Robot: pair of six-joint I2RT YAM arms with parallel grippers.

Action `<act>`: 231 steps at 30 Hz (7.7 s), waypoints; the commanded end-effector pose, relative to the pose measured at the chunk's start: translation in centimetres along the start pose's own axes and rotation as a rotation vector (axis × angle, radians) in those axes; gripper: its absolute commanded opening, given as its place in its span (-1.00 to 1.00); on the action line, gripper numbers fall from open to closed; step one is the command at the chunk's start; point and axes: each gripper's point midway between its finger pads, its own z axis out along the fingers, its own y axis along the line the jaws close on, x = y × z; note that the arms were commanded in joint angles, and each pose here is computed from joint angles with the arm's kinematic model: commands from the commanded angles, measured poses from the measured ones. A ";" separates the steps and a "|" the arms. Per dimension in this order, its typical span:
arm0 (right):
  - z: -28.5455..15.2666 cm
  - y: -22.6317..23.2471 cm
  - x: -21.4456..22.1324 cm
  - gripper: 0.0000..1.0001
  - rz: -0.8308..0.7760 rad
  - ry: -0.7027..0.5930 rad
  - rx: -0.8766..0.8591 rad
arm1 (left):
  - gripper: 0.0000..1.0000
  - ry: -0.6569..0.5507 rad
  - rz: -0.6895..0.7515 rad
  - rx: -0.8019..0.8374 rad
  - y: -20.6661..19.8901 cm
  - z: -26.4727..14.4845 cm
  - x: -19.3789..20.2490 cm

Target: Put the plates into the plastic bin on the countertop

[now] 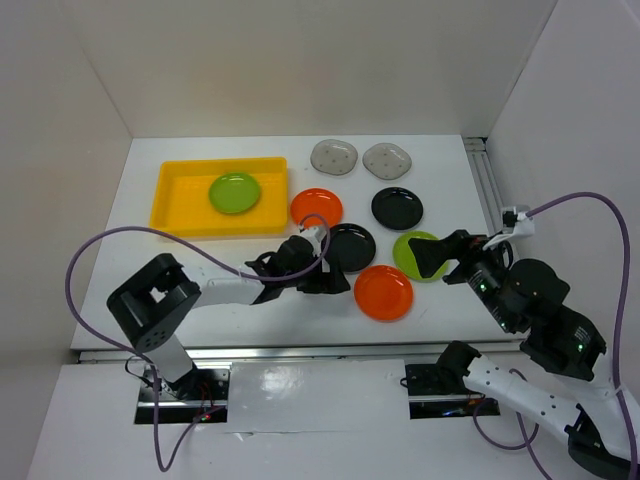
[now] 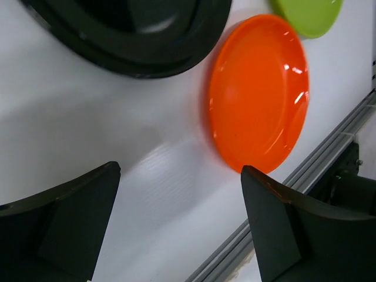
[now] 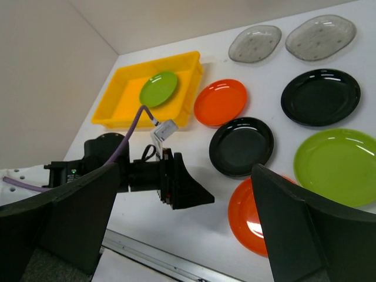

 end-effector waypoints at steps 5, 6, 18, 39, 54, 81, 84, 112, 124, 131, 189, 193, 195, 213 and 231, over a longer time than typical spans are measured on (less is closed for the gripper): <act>0.1 -0.8 2.0 1.00 -0.015 0.058 0.020 | 0.87 -0.002 0.008 0.059 -2.0 2.9 1.4; 0.1 -0.8 2.0 1.00 -0.015 0.058 0.020 | 0.83 0.010 -0.006 0.047 -1.6 3.2 1.9; 0.1 -1.1 2.5 1.00 -0.009 0.066 0.026 | -0.08 0.050 -0.076 0.001 -0.8 5.8 4.8; 0.1 -1.1 2.9 1.00 0.000 0.072 0.019 | -1.00 -0.151 -0.129 -0.163 -3.3 -4.3 -4.9; 1.3 0.7 3.7 1.00 0.002 0.097 -0.056 | -1.00 -0.731 -0.598 -0.515 17.0 -21.1 -28.2; 0.9 0.7 3.5 1.00 -0.007 0.098 -0.059 | -0.28 -0.517 -0.740 -0.565 29.4 -14.8 -28.6; 1.0 0.8 3.4 1.00 -0.007 0.098 -0.059 | -0.03 -0.540 -0.751 -0.559 29.0 -15.8 -28.9; 0.7 0.1 4.4 1.00 0.007 0.107 -0.053 | 0.99 -0.382 -0.280 -0.240 2.3 -2.0 -7.2; 3.2 -2.6 8.6 1.00 -0.020 0.158 0.072 | 0.80 -0.384 -0.319 -0.289 6.7 3.6 -8.9; 5.0 -1.7 10.3 1.00 -0.001 0.178 0.031 | 0.56 -0.352 -0.342 -0.326 7.7 5.8 -8.7; 9.7 1.4 15.8 1.00 -0.022 0.298 -0.100 | -1.00 -0.677 -0.822 -0.789 29.0 -16.6 -27.9; 9.8 1.4 16.4 1.00 -0.024 0.312 -0.102 | -0.80 -0.632 -0.808 -0.769 29.7 -15.9 -28.0; 9.6 1.3 16.3 1.00 -0.012 0.304 -0.106 | -0.54 -0.609 -0.801 -0.774 30.3 -15.6 -27.6; 7.4 1.4 10.3 1.00 0.002 0.195 -0.057 | 0.98 -0.496 -0.440 -0.386 11.2 -14.1 -21.8; 0.8 -1.7 0.7 1.00 0.027 -0.010 0.102 | 0.95 -0.152 -0.126 0.127 -7.5 9.8 -3.1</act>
